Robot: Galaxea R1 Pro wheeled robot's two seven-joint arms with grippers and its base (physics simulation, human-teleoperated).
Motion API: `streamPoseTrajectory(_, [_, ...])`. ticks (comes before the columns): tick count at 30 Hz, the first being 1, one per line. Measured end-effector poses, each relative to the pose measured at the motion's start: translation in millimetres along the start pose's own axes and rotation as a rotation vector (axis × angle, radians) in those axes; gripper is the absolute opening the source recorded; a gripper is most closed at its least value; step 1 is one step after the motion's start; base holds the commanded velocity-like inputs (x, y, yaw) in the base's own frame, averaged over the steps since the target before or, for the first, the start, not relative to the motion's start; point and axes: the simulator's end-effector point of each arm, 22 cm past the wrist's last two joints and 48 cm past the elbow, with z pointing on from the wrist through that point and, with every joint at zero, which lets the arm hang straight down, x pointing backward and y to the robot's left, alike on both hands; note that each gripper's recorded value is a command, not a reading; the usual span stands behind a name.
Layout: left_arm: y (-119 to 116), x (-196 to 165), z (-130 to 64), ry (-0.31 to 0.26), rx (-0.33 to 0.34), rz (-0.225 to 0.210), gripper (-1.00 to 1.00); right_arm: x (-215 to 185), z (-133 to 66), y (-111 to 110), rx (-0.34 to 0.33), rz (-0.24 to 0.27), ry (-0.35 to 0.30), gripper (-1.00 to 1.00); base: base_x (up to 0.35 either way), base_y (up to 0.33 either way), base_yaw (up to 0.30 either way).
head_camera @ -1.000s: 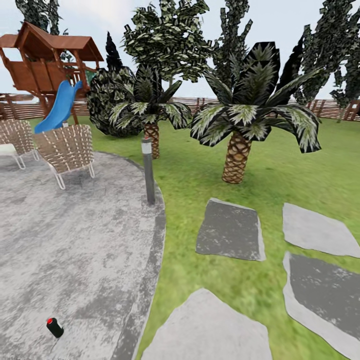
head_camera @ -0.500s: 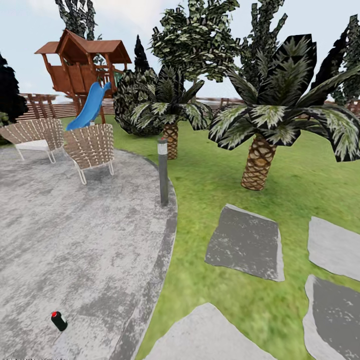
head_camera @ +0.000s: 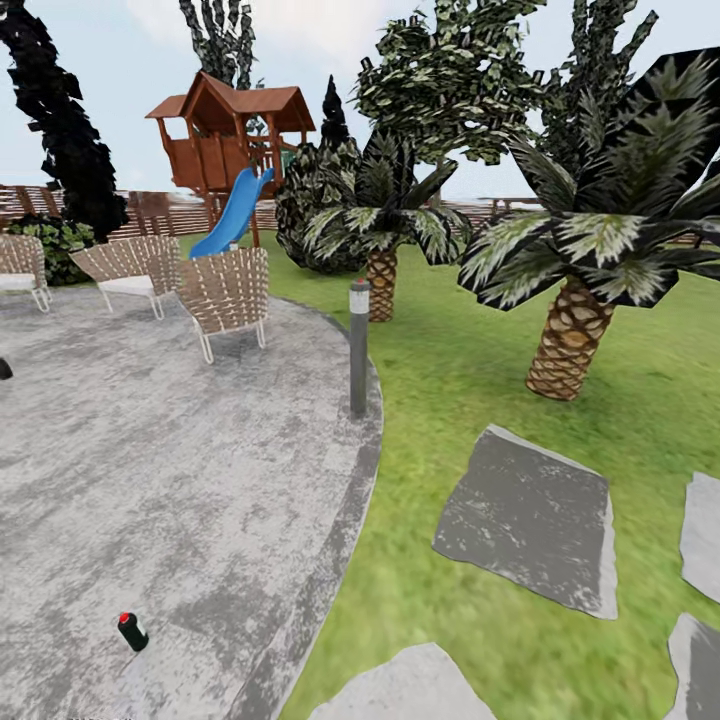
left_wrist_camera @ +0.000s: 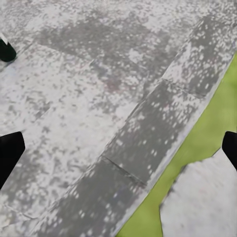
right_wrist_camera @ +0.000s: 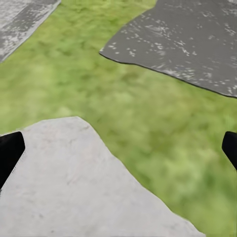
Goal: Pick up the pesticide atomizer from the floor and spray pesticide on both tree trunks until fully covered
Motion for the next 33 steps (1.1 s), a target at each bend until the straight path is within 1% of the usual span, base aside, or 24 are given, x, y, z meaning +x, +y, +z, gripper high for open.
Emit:
streamPoseTrajectory(11, [0.7,-0.8,0.2,-0.001,-0.001,0.001,1.0,-0.7,0.3,0.0,0.0,0.0,-0.002,1.0,0.141,-0.068,0.278])
streamPoseTrajectory(30, [-0.3,-0.5,0.0,-0.001,0.0,0.0,1.0,-0.4,0.2,0.0,0.0,0.0,-0.001,1.0,0.008,-0.001,0.278])
streamPoseTrajectory(33, [-0.4,-1.0,0.2,-0.002,0.0,0.0,1.0,-0.4,0.2,0.1,0.0,0.0,-0.001,1.0,0.114,-0.005,0.278])
